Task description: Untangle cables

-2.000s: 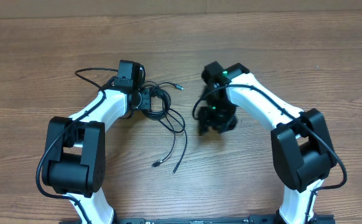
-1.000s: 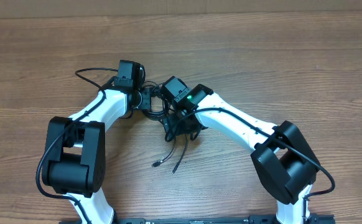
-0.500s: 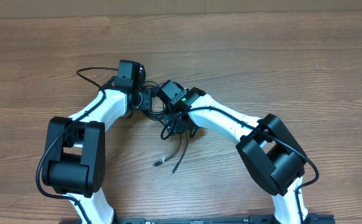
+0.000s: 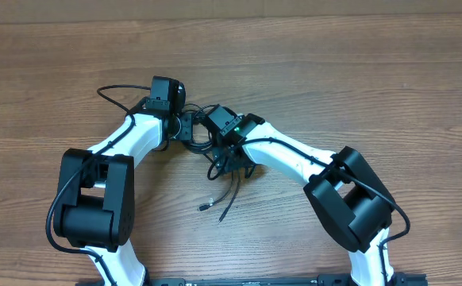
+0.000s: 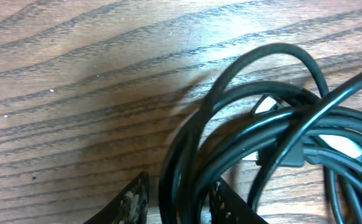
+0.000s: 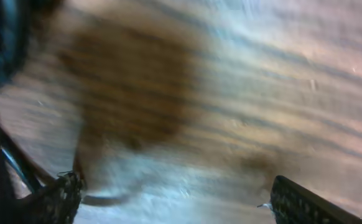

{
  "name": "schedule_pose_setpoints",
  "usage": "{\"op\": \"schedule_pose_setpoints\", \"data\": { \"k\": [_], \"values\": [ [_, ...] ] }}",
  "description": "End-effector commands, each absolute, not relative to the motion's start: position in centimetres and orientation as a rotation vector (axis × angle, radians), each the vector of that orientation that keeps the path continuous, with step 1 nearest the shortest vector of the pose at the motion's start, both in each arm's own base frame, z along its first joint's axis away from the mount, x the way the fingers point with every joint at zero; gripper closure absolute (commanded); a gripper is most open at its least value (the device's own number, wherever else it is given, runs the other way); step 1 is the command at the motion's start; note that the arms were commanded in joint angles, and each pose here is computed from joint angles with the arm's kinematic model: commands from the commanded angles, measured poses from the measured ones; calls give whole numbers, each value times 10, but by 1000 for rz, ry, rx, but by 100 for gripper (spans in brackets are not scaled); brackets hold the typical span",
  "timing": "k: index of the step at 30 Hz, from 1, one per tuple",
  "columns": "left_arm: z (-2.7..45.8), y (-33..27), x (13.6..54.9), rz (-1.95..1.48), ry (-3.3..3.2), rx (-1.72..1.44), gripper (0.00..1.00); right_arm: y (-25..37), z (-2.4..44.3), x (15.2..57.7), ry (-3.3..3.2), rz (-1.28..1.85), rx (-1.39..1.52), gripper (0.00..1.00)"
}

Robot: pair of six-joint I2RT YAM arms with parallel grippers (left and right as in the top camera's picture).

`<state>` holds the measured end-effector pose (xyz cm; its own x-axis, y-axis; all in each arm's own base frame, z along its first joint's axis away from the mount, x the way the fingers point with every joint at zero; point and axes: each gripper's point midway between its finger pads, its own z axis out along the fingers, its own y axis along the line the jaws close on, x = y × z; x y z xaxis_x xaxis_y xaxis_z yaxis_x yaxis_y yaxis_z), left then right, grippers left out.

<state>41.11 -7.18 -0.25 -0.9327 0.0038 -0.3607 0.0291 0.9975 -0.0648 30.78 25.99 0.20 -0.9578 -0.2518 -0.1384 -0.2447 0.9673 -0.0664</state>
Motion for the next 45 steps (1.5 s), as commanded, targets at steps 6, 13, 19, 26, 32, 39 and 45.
{"op": "schedule_pose_setpoints", "data": {
  "k": [6,13,19,26,32,39,45],
  "values": [
    [-69,-42,364,67,2974,-27,65,203,-26,252,3165,-384,-454,1],
    [-87,-31,360,163,2993,-61,64,174,-16,235,3238,-547,-519,0],
    [-87,-7,357,221,2992,-222,64,147,-6,228,3290,-679,-567,0],
    [-89,9,354,113,3010,-379,63,120,-1,233,3347,-731,-394,0],
    [-90,8,354,31,3014,-405,62,99,-1,242,3376,-726,-107,0],
    [-90,8,354,31,3014,-406,61,64,1,269,3239,-861,112,0],
    [-90,8,354,31,3013,-406,60,51,-3,278,3230,-811,273,0]
  ]
}}
